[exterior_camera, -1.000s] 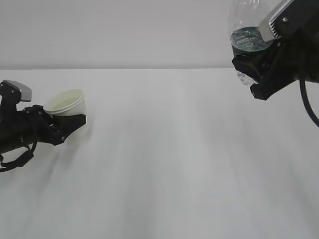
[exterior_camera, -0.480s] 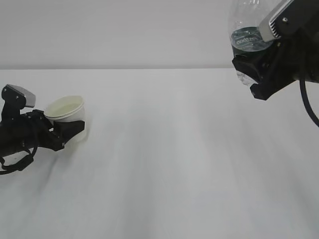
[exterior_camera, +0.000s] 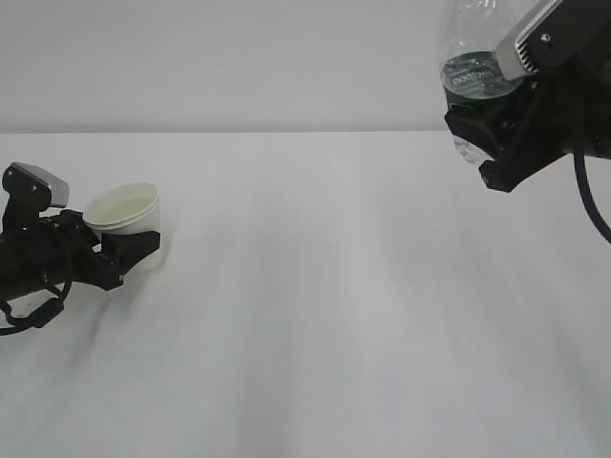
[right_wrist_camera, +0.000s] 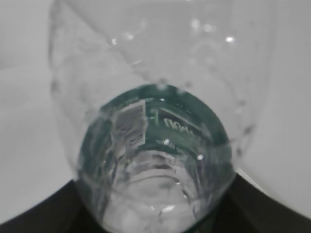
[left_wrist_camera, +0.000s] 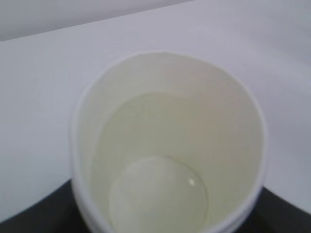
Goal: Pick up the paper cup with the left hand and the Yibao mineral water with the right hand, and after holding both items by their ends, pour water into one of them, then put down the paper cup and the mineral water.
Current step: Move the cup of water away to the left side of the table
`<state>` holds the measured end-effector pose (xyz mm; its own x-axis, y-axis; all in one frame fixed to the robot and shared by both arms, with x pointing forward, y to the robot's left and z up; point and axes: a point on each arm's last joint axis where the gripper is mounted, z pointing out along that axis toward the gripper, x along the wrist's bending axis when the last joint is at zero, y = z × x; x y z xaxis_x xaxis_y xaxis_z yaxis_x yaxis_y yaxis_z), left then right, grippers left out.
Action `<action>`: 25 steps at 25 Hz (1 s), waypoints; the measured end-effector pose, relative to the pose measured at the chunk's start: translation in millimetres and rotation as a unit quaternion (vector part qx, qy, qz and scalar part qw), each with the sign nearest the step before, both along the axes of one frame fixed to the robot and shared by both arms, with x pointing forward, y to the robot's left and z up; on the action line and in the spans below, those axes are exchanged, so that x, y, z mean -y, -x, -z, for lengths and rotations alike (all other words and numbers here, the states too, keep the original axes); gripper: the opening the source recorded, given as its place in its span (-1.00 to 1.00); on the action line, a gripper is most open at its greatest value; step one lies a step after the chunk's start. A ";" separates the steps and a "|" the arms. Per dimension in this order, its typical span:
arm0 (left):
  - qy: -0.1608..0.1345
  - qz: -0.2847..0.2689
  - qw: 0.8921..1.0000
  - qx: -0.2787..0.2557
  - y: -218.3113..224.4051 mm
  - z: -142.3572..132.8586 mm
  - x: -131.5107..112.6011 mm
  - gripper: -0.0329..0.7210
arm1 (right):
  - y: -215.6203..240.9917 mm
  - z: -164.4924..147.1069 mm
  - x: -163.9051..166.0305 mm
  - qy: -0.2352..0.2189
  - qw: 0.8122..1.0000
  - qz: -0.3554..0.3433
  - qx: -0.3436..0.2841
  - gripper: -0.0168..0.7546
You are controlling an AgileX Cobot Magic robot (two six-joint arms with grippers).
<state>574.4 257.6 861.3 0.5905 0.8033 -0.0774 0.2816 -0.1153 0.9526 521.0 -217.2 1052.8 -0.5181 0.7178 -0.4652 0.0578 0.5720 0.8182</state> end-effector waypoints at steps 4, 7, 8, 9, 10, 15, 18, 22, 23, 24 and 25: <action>-0.003 -0.003 1.000 0.004 -0.5 -0.2 -0.6 0.30 | 0.0 0.0 0.0 0.000 1.000 0.000 0.000 0.11; -0.005 -0.009 1.000 0.007 -1.3 -0.4 -1.6 0.30 | 0.0 0.0 0.0 0.000 1.000 0.000 0.000 0.11; -0.005 -0.011 1.000 0.008 -1.6 -0.6 -1.8 0.30 | 0.0 0.0 0.0 0.000 1.000 0.000 0.000 0.11; -0.005 -0.013 1.000 0.009 -1.8 -0.7 -2.1 0.30 | 0.0 0.0 0.0 0.000 1.000 0.000 0.000 0.11; -0.005 -0.013 1.000 0.010 -1.9 -0.9 -2.2 0.30 | 0.0 0.0 0.0 0.000 1.000 0.000 0.000 0.11; -0.001 -0.021 1.000 0.007 -2.3 3.2 -3.1 0.30 | 0.0 0.0 0.0 0.000 1.000 0.000 0.000 0.11; 0.003 -0.024 1.000 0.000 -1.9 9.5 -3.2 0.30 | 0.0 0.0 0.0 0.000 1.000 0.000 0.000 0.11; 0.004 -0.026 1.000 0.000 -1.9 11.1 -3.5 0.30 | 0.0 0.0 0.0 0.000 1.000 0.000 0.000 0.11; 0.005 -0.028 1.000 -0.001 -2.0 11.8 -3.7 0.30 | 0.0 0.0 0.0 0.000 1.000 0.000 0.000 0.11; 0.005 -0.029 1.000 0.001 -2.2 12.1 -3.9 0.30 | 0.0 0.0 0.0 0.000 1.000 0.000 0.000 0.11; 0.005 -0.032 0.999 0.000 -2.3 13.4 -4.2 0.30 | 0.0 0.0 0.0 0.000 1.000 0.000 0.000 0.11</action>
